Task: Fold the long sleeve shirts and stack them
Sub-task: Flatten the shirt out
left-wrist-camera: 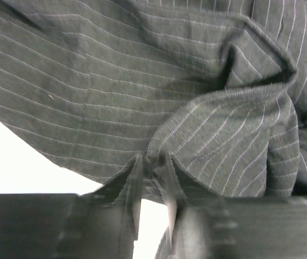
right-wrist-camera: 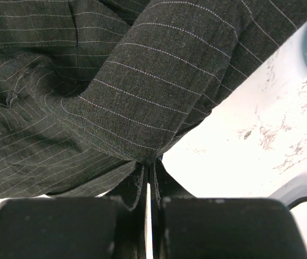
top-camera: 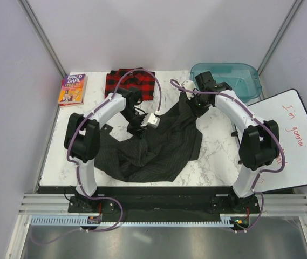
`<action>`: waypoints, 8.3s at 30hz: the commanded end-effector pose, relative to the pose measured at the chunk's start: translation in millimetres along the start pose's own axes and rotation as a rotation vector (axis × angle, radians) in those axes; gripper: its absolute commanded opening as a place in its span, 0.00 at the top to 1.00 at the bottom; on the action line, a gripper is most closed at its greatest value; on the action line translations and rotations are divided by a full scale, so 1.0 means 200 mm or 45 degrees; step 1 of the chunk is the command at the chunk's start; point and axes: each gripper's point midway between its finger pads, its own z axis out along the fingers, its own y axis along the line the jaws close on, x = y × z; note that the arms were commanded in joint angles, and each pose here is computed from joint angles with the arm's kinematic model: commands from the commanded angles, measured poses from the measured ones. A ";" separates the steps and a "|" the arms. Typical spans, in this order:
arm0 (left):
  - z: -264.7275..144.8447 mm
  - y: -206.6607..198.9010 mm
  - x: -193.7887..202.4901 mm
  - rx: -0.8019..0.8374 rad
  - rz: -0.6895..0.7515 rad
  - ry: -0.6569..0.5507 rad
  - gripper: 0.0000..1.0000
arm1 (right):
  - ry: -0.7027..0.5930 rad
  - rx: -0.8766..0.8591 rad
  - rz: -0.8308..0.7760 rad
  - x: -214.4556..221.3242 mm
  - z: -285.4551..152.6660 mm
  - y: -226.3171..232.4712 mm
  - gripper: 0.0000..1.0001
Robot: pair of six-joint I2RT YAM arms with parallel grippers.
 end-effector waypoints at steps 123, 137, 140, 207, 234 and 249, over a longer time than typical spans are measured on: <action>-1.28 0.23 1.09 -1.431 -1.389 -0.055 0.98 | -0.321 0.168 0.195 -0.52 0.08 -0.43 1.00; -1.51 0.23 0.70 -1.543 -1.152 -0.409 0.98 | -0.723 0.545 0.116 -0.79 -0.76 -0.50 1.00; -1.45 0.20 0.70 -1.509 -1.132 -0.392 0.98 | -0.684 0.426 0.071 -0.80 -0.68 -0.35 1.00; -1.49 0.31 0.97 -1.454 -1.132 -0.069 0.98 | -0.866 -0.239 0.333 -0.97 -0.53 -0.24 1.00; -2.25 -0.13 -0.11 -1.924 -0.552 -0.578 0.98 | -1.998 0.492 0.265 -1.16 -2.46 -0.24 1.00; -2.61 -1.11 -0.67 -2.731 -0.054 -0.770 0.98 | -2.606 1.064 -0.031 -0.33 -3.73 0.40 1.00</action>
